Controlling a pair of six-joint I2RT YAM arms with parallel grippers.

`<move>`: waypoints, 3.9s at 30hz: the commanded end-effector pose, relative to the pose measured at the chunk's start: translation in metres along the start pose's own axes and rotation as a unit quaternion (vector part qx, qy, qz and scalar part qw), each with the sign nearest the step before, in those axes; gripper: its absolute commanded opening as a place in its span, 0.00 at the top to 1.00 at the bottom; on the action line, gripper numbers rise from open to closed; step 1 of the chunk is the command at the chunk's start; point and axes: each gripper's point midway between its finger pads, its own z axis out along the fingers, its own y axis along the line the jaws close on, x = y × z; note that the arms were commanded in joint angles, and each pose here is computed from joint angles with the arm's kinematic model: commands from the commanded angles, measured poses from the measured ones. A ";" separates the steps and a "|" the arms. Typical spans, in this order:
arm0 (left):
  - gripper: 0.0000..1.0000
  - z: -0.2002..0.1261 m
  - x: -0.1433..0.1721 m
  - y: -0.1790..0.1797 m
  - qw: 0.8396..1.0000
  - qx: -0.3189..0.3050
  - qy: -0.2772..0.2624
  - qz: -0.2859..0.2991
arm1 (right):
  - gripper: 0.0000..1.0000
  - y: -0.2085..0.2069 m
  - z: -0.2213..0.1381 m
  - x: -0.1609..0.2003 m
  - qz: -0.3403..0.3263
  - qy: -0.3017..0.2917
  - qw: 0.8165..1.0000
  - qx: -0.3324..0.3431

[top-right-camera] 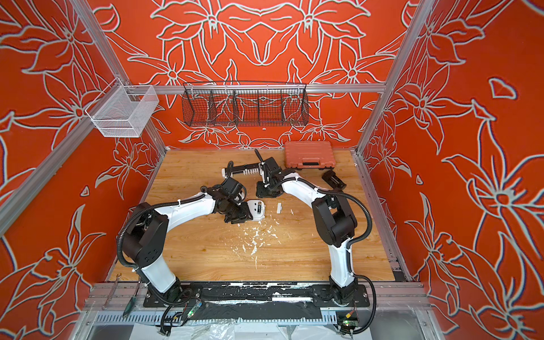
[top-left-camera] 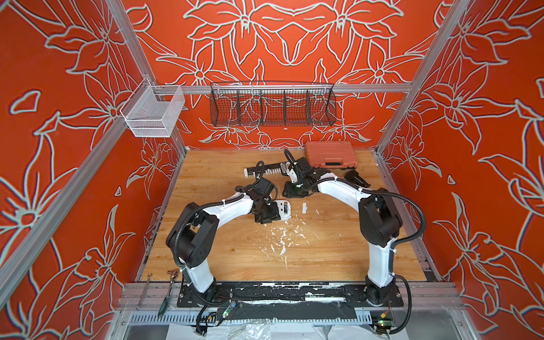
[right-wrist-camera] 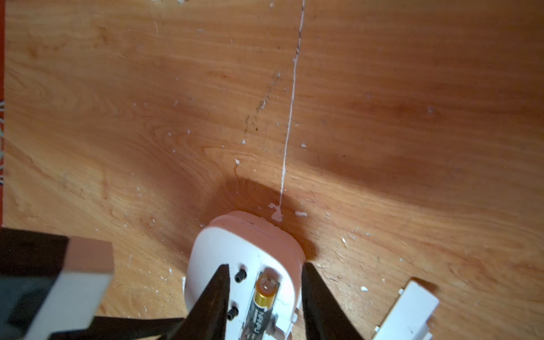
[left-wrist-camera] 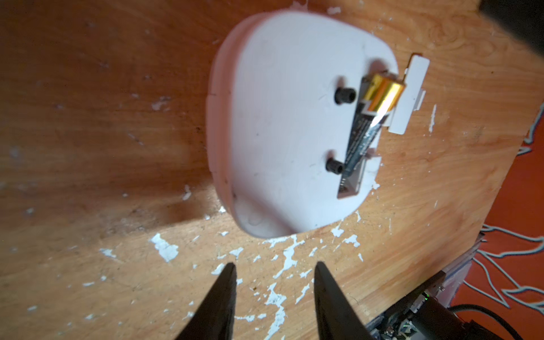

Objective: Insert the battery into the alarm
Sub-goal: Adjust the alarm at the center of the board, then install the battery in the alarm.

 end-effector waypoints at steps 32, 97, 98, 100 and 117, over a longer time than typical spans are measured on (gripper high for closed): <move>0.49 0.007 -0.007 -0.016 0.997 0.035 0.030 0.054 | 0.48 0.003 0.038 0.027 -0.005 0.062 0.995 -0.083; 0.49 0.000 -0.036 -0.019 0.997 0.038 0.005 0.067 | 0.67 -0.013 -0.051 0.080 0.012 0.007 0.997 0.081; 0.49 0.001 -0.036 -0.018 0.997 0.035 0.005 0.065 | 0.67 -0.014 -0.052 0.081 0.011 0.008 0.996 0.087; 0.49 0.003 -0.035 -0.016 0.998 0.032 0.008 0.062 | 0.68 -0.014 -0.050 0.083 0.010 0.010 0.996 0.091; 0.51 0.020 -0.026 0.002 0.999 0.015 0.028 0.042 | 0.79 -0.008 -0.031 0.091 0.010 0.032 0.995 0.089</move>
